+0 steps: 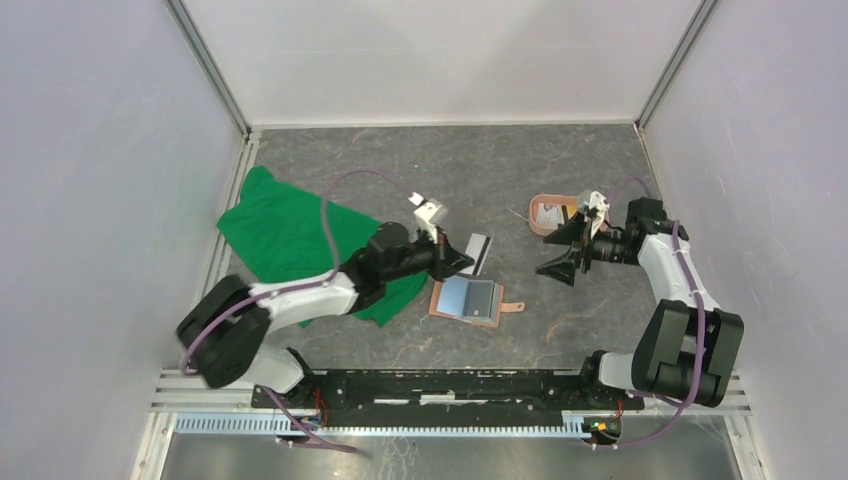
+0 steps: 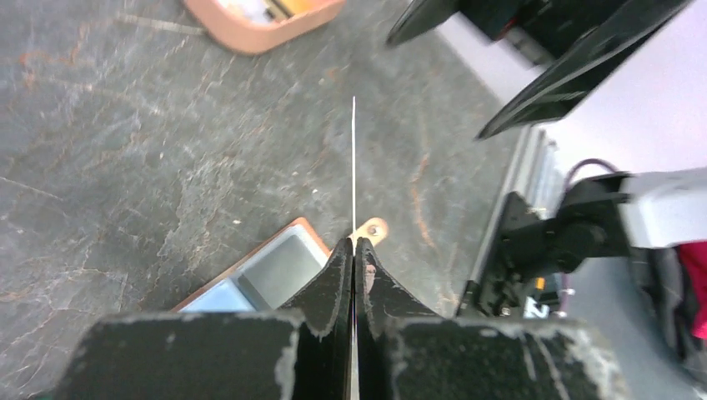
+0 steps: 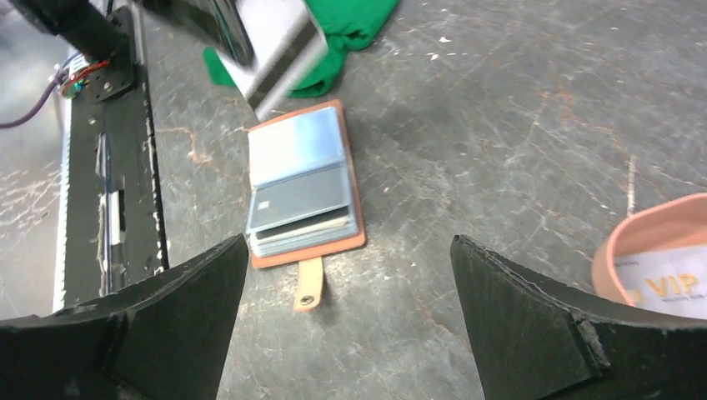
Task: Put the credit cards into the card holder
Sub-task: Pick up the credit card from the storage box, then insert the credit card into the card holder.
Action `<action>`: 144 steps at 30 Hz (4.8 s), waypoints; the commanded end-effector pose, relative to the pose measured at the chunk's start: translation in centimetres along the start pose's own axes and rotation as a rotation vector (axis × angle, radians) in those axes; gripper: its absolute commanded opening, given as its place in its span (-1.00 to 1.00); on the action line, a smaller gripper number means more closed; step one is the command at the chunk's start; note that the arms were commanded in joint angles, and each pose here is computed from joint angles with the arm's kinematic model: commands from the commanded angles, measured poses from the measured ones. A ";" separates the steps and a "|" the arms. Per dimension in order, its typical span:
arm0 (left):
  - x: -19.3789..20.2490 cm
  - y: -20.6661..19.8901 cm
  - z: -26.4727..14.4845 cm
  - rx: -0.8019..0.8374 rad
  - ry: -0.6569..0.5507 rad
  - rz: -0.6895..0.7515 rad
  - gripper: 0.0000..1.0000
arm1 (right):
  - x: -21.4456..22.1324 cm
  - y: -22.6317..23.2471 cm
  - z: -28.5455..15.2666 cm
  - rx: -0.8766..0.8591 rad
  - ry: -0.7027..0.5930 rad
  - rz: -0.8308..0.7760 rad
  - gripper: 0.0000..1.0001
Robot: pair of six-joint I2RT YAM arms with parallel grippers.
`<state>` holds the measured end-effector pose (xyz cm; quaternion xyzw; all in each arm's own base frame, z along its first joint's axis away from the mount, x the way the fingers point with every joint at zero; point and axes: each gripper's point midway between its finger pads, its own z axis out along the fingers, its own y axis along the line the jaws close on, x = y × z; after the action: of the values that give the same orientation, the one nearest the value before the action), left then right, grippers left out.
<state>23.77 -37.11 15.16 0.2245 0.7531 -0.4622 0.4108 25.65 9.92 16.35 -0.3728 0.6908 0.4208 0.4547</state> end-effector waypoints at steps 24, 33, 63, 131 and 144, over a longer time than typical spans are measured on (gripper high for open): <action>3.6 -0.8 -7.9 0.254 0.038 -0.432 -0.96 | 6.5 6.1 8.9 -0.294 0.349 -0.186 -0.56; 5.0 1.4 -7.5 0.199 -0.055 -0.571 -0.96 | 8.3 7.0 10.4 -0.312 0.396 -0.144 -1.00; 7.1 5.6 -4.6 0.110 -0.108 -0.710 -0.96 | 12.5 4.6 10.1 -0.246 0.628 -0.121 -1.00; 10.6 6.7 -2.2 -0.035 0.033 -0.621 -0.96 | 13.5 4.7 10.9 -0.249 0.649 -0.031 -1.00; 10.7 5.5 -1.4 -0.033 0.050 -0.647 -0.97 | 13.3 4.7 10.9 -0.250 0.644 -0.037 -1.00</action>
<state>21.06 -33.19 3.49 -0.0297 0.8023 -0.5548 0.2182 20.51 20.61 3.04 -0.5385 0.7303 0.3795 0.1808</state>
